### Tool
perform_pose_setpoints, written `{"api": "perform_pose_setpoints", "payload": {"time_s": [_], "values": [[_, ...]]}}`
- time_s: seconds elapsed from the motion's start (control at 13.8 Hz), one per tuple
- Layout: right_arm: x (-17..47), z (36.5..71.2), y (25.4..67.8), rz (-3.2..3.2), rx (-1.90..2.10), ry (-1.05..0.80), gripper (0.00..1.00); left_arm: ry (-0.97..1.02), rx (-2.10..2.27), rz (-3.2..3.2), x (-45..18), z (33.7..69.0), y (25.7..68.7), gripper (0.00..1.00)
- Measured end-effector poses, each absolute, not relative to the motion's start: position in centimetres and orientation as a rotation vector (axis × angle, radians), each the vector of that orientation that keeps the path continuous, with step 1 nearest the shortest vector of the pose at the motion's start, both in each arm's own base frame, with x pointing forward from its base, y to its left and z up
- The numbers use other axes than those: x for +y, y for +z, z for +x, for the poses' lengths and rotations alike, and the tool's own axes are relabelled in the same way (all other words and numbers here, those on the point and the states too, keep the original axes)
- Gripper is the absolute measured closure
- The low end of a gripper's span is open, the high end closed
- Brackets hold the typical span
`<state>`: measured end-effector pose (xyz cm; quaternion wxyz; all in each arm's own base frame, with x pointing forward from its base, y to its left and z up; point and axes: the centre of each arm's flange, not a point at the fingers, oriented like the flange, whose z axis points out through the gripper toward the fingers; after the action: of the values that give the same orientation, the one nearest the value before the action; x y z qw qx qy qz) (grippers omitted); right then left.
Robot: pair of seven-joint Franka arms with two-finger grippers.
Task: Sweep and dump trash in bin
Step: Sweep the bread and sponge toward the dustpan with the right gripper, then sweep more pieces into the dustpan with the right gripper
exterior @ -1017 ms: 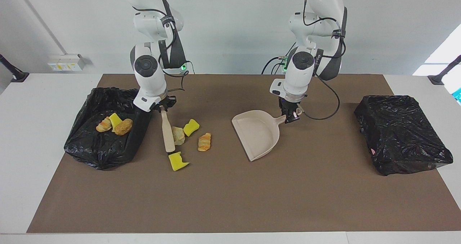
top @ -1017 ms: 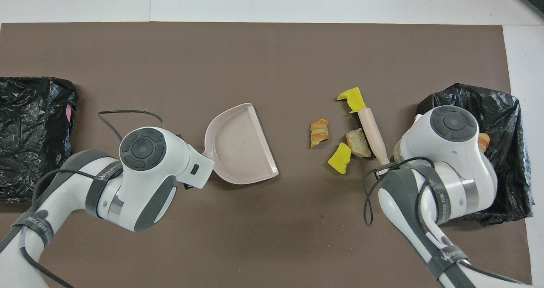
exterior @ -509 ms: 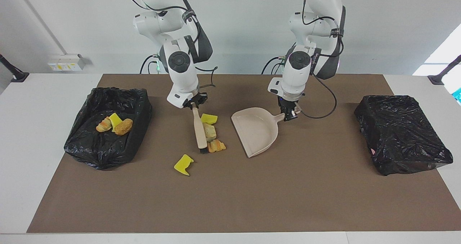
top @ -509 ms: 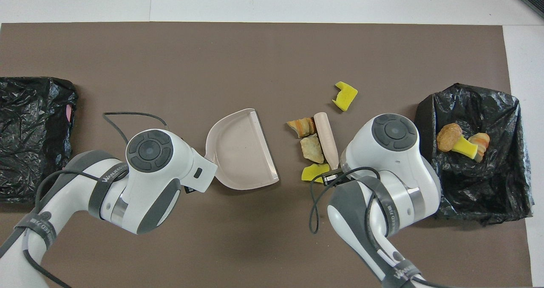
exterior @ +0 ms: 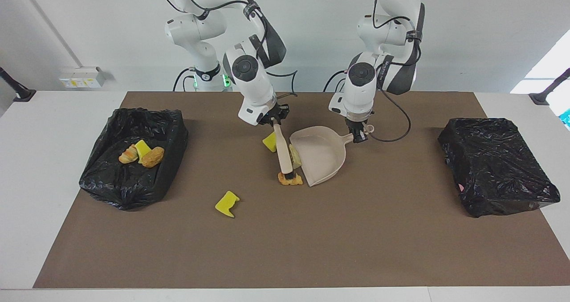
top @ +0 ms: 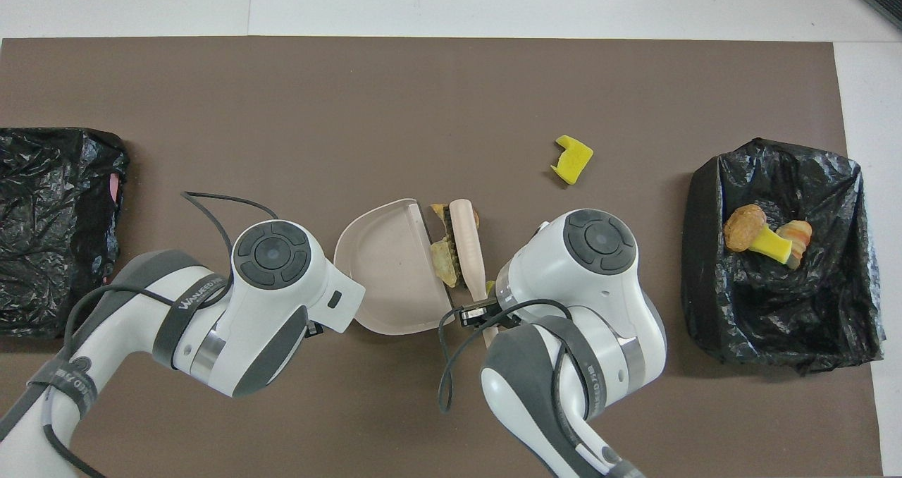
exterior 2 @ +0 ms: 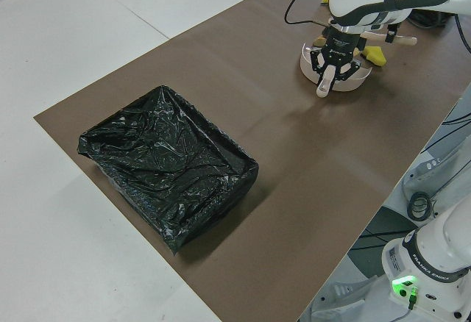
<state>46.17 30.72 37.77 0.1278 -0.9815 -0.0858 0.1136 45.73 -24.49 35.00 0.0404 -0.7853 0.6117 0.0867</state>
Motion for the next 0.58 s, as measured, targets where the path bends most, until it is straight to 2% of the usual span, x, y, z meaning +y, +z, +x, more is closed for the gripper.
{"api": "perform_pose_setpoints", "payload": {"time_s": [0.29, 0.58], "values": [[32.9, 45.8, 39.9, -2.811, -0.205, 0.340, 0.74, 0.266, 1.862, -2.413, -24.5, 45.7, 35.0, 0.67], [29.7, 46.8, 42.9, -2.883, -0.232, 0.412, 0.74, 0.267, 1.853, -2.420, -24.5, 45.7, 35.0, 0.67]]}}
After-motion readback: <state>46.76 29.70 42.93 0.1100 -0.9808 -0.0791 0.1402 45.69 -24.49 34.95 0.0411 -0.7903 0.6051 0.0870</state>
